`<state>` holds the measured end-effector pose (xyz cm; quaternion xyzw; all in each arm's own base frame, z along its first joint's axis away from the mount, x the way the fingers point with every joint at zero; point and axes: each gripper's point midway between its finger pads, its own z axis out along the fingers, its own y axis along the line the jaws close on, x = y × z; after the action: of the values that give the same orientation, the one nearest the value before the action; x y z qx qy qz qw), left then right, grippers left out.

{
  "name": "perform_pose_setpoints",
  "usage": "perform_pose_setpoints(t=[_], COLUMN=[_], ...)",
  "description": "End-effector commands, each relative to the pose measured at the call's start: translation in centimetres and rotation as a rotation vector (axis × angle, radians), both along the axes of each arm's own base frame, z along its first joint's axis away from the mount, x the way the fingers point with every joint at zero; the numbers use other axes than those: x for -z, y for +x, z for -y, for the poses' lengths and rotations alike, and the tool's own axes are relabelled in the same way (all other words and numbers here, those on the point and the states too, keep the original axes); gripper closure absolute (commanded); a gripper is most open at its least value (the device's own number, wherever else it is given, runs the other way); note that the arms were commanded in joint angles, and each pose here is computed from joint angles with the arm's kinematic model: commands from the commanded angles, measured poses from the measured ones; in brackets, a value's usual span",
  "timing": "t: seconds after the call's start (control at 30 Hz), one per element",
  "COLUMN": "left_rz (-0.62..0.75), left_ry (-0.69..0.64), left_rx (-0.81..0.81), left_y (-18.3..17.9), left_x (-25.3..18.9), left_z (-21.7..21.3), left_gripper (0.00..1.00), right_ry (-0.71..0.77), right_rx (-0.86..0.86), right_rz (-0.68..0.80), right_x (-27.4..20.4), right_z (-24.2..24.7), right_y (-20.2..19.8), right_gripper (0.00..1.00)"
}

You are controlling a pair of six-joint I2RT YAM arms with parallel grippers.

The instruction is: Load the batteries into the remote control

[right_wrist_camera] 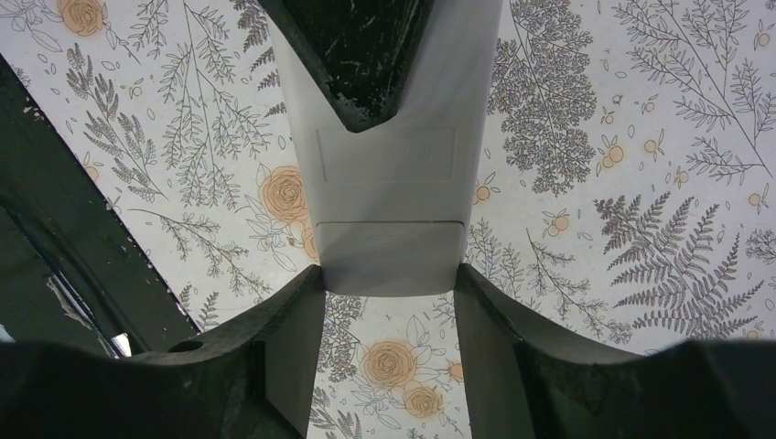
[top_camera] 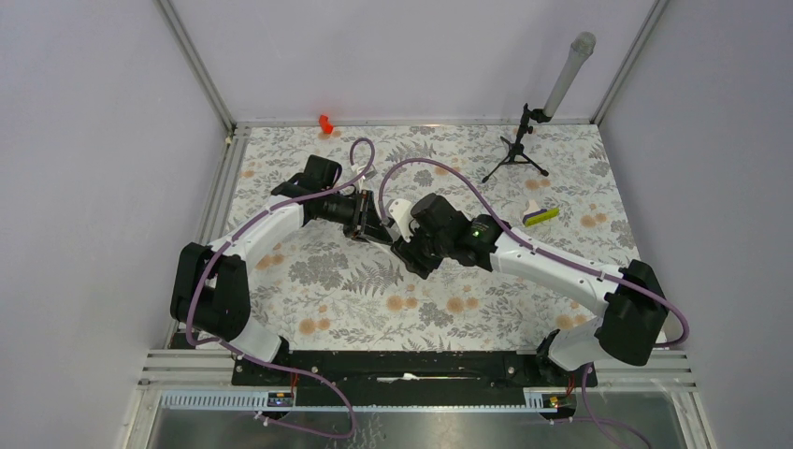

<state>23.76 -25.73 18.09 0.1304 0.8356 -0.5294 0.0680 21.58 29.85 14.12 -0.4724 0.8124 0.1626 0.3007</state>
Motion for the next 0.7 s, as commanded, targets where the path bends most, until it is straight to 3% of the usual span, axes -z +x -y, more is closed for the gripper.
perform_pose_setpoints(t=[0.0, 0.67], left_rz=[0.012, 0.027], left_ry=[-0.160, -0.161], left_rx=[0.113, 0.111], left_y=[-2.70, -2.59], left_x=[-4.87, -4.98], left_z=[0.81, 0.70], left_gripper=[1.00, 1.00], right_ry=[0.096, 0.073], right_rx=[0.051, 0.035], right_rz=[0.069, 0.080], right_x=[-2.14, -1.92], right_z=[-2.19, -2.17], right_y=[2.15, 2.40], right_gripper=[0.53, 0.40])
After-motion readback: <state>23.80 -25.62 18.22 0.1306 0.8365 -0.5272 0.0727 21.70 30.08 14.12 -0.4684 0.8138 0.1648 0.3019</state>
